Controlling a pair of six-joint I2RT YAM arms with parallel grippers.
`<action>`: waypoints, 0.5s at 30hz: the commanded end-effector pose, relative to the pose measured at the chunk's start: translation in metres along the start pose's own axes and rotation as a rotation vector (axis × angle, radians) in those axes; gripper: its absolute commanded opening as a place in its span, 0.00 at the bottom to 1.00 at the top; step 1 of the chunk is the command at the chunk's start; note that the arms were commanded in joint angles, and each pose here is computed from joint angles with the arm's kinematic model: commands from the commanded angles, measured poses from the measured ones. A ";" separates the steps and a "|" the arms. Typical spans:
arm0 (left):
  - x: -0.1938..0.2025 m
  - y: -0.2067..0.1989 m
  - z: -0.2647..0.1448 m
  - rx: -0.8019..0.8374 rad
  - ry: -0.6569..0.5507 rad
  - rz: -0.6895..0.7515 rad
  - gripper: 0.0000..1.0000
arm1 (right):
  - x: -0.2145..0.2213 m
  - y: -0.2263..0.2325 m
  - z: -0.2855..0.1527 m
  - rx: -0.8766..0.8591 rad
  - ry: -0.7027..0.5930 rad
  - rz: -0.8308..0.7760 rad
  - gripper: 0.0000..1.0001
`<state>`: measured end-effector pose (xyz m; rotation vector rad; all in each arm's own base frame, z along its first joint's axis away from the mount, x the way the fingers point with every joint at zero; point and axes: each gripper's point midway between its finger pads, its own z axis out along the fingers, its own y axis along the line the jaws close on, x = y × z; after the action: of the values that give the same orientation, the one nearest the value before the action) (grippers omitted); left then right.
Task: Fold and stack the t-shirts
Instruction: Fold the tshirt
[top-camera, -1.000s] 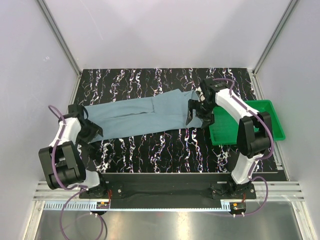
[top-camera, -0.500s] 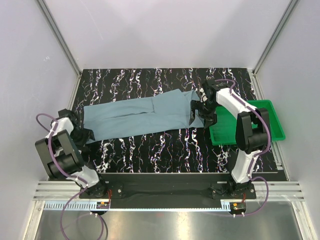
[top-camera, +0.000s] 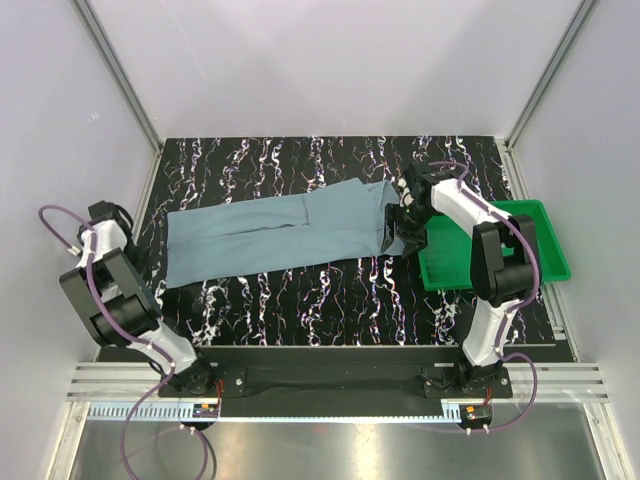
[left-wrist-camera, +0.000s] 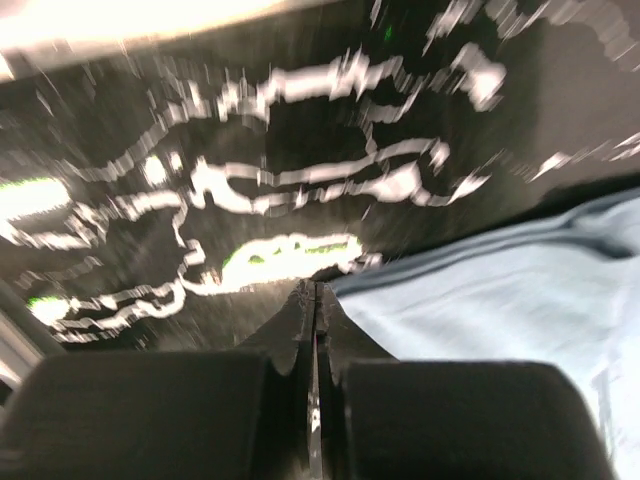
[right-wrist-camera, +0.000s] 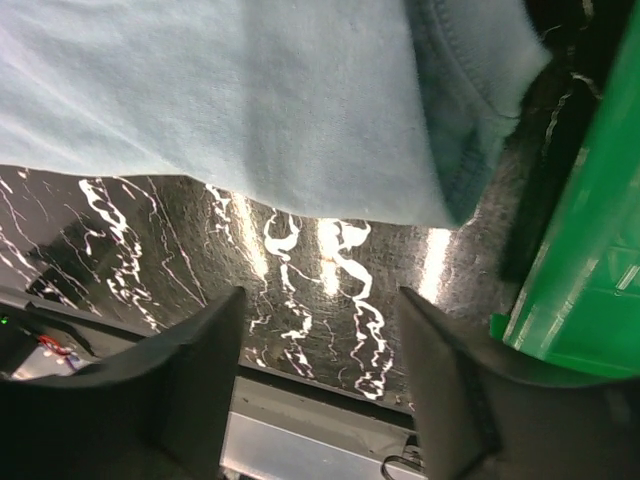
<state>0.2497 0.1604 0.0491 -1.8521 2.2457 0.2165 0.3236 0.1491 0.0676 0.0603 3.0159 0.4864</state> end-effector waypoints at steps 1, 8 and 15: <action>-0.020 0.006 -0.002 -0.054 -0.070 0.059 0.00 | -0.002 0.006 0.010 -0.050 0.008 0.021 0.66; 0.019 0.009 -0.028 0.073 0.018 0.032 0.63 | -0.008 0.004 0.002 -0.021 -0.002 0.002 0.68; 0.068 0.004 -0.017 0.164 0.185 0.007 0.68 | -0.003 0.016 -0.013 -0.065 -0.020 0.008 0.68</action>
<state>0.2205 0.1118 0.0534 -1.8316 2.3088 0.0385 0.3195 0.1530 0.0562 0.0870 3.0571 0.5162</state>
